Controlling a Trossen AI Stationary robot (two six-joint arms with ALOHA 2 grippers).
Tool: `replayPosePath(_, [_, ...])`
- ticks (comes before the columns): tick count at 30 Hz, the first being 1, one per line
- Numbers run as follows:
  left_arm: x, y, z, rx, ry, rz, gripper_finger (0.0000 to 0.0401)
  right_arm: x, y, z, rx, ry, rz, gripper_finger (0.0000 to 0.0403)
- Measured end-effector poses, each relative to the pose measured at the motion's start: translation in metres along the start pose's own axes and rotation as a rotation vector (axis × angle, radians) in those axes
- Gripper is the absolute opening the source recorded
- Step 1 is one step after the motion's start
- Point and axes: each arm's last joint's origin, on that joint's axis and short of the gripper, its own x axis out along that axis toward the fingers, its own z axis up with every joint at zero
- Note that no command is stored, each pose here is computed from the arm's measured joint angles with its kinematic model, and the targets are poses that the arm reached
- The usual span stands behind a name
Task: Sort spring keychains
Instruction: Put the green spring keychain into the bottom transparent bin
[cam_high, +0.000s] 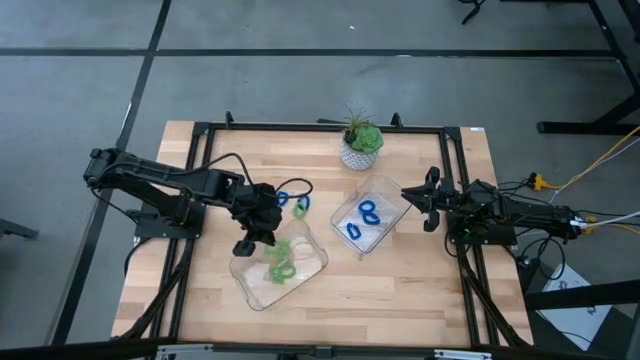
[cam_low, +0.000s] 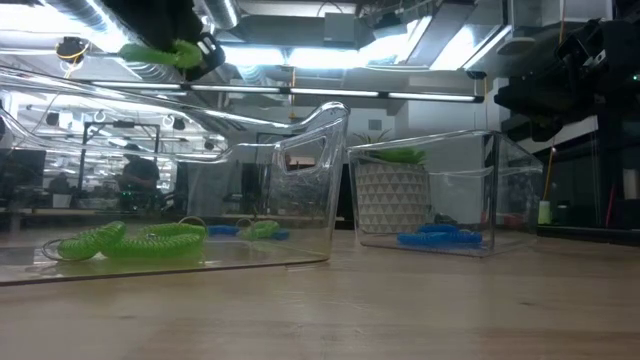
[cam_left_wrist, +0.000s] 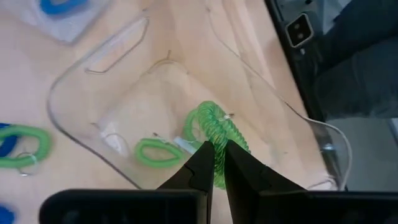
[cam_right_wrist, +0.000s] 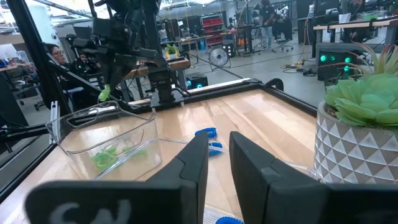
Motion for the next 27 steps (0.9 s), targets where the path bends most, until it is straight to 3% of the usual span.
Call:
replayPosePath(17, [-0.0003,0.0039,-0.0002,-0.001,-0.001,0.128,0.004,0.0,0.0,-0.0001,0.0,0.001,0.0,0.0067])
replayPosePath(27, [-0.0012,0.0062,-0.0093,-0.025,0.089,0.209,0.0065,0.0,0.0,0.0,0.0,0.0,0.0,0.0067])
